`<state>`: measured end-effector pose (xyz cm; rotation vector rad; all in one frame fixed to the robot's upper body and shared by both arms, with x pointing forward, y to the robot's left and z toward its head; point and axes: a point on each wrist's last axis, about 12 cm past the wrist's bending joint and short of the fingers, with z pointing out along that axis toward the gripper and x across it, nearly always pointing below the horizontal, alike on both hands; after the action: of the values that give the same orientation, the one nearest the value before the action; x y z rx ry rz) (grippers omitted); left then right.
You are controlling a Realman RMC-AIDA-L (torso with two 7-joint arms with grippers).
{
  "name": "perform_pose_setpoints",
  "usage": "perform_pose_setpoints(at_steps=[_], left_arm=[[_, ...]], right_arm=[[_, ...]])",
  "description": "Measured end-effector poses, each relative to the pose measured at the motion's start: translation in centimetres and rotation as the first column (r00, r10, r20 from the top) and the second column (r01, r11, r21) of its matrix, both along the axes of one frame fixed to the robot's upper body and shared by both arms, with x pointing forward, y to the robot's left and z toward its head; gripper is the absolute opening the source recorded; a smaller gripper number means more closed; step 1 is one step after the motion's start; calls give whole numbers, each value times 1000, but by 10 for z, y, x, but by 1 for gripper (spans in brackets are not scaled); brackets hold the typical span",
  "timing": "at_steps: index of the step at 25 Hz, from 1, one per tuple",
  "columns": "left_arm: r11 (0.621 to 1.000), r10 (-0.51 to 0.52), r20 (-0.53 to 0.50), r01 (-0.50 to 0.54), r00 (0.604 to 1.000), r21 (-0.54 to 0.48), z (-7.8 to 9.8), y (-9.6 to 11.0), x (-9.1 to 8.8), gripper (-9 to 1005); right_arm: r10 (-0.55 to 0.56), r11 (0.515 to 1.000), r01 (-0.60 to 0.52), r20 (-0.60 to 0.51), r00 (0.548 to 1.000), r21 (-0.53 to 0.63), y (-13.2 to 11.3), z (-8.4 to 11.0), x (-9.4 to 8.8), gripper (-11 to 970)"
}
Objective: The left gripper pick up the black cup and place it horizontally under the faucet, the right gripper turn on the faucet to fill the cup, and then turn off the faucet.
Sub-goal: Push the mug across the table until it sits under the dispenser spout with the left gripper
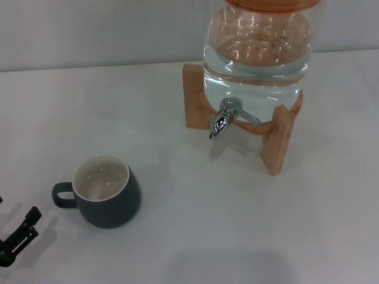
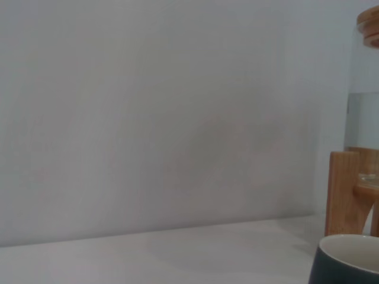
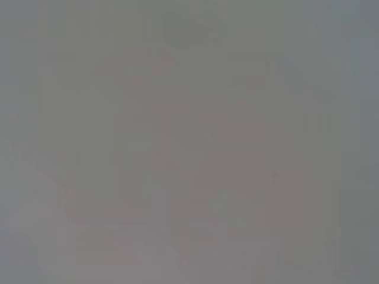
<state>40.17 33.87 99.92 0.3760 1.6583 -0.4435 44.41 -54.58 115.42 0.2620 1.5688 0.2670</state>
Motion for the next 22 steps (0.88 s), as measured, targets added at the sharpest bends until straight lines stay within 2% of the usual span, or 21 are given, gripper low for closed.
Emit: perform_pose_setpoints(at_steps=[8, 22], left_arm=[[1000, -27, 9, 27, 1000, 2, 2, -6, 12, 862], [999, -40, 27, 39, 999, 18, 0, -12, 17, 861]], right_arm=[[4, 1000, -4, 4, 1000, 7, 2, -2, -3, 843], [10, 1000, -10, 10, 1000, 7, 3, 0, 0, 843]])
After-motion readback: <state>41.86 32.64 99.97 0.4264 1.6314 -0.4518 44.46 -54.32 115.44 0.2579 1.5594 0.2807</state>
